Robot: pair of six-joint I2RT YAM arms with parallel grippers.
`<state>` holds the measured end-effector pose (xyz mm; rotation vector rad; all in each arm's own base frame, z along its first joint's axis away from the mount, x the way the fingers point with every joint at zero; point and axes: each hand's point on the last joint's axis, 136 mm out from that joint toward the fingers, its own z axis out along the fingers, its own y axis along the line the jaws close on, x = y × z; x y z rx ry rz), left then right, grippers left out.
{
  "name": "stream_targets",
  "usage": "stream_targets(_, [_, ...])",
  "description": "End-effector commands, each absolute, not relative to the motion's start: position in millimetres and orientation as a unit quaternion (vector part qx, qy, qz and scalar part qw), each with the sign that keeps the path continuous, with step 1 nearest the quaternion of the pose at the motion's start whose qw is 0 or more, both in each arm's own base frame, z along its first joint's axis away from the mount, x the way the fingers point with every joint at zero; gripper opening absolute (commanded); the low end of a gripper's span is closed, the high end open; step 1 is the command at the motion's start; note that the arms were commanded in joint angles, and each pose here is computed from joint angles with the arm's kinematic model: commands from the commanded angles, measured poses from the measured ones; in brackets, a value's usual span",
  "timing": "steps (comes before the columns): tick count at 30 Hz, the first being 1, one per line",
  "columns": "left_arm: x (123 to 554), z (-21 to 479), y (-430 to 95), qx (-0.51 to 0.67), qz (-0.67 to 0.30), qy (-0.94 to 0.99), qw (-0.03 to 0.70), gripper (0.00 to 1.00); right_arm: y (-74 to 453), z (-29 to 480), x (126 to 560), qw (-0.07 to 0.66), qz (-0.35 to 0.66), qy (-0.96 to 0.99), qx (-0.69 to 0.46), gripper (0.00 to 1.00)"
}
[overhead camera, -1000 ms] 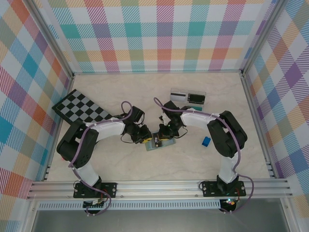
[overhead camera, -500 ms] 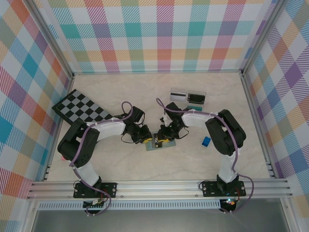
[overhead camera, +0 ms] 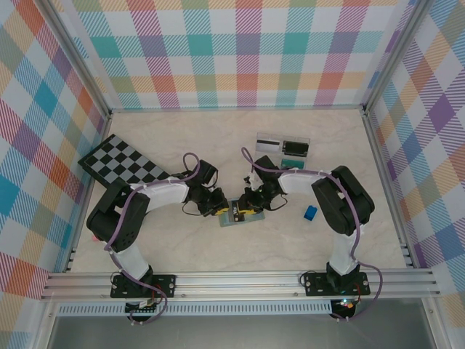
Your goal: Take the credit cards out of the card holder
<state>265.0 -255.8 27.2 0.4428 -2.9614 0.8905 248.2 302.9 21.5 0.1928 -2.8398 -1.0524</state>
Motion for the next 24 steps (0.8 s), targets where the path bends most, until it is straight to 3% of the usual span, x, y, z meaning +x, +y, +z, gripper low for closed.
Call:
stream_targets(1, [243.6, -2.5, -235.4, 0.158, 0.221, -0.962, 0.037, 0.13, 303.8, 21.3, 248.1, 0.044, -0.347, -0.935, 0.059, 0.16])
stream_targets(5, [247.9, 5.4, -237.8, 0.148, 0.222, -0.963, 0.033, 0.17, 291.9, 30.0, 252.2, 0.019, -0.314, -0.947, 0.061, 0.06])
stream_targets(13, [258.3, 18.5, -247.2, 0.132, 0.234, -0.963, 0.029, 0.23, 264.4, 56.0, 252.4, -0.028, -0.254, -0.963, 0.08, 0.0])
stream_targets(19, [284.6, 58.0, -265.9, 0.12, 0.272, -0.955, -0.001, 0.39, 268.3, 92.8, 258.0, -0.058, -0.265, -0.956, 0.113, 0.0])
stream_targets(24, [304.2, 94.6, -250.8, 0.134, 0.271, -0.952, -0.044, 0.54, 268.3, 146.1, 273.0, -0.131, -0.266, -0.942, 0.16, 0.0])
